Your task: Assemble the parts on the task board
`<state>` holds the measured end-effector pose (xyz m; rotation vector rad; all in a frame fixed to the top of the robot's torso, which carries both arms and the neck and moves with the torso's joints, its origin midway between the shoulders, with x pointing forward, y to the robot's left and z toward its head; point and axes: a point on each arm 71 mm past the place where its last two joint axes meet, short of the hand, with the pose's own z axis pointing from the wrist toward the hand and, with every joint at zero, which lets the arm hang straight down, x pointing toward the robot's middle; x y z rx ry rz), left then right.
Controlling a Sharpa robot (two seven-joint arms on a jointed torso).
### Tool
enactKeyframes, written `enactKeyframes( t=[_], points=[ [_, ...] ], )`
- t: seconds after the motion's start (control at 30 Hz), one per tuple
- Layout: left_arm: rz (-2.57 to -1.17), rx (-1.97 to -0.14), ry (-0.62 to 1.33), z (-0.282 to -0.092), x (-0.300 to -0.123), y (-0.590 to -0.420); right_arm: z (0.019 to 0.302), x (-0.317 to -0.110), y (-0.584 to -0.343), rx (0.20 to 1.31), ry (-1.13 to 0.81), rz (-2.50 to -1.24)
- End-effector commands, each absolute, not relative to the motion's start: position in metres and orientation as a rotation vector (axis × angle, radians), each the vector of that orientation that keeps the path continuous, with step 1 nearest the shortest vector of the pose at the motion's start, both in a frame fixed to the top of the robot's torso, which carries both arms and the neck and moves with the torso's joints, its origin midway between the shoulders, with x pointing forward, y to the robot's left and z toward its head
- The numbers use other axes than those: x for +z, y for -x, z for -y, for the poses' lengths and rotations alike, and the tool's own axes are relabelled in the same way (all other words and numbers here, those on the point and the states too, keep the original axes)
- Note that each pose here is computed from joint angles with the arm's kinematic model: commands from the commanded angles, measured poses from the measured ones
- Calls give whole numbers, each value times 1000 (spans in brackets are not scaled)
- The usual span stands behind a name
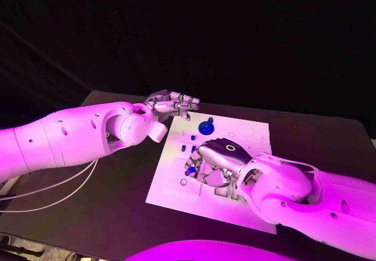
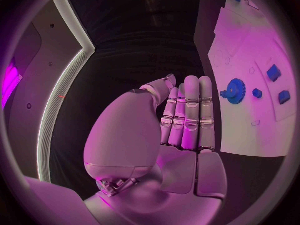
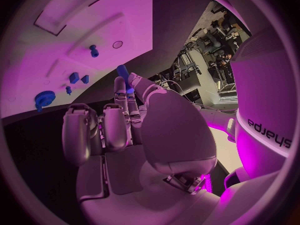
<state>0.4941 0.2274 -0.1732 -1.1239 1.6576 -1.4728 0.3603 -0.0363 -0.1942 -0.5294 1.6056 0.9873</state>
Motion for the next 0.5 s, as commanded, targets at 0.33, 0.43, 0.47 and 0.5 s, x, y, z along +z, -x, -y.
enactKeyframes(
  t=[0.33,0.43,0.47,0.5],
  points=[
    [-1671,-1507,1111,-221,-173,-494,22,-230,-360,1035,533,-1653],
    [-1671,-1507,1111,-221,-173,-494,21,-234,-362,1028,536,-1663],
    [-1672,-1507,1111,-221,-173,-494,21,-235,-363,1026,537,-1665],
    [-1672,-1507,1111,-221,-173,-494,20,-236,-363,1026,538,-1667]
  ],
)
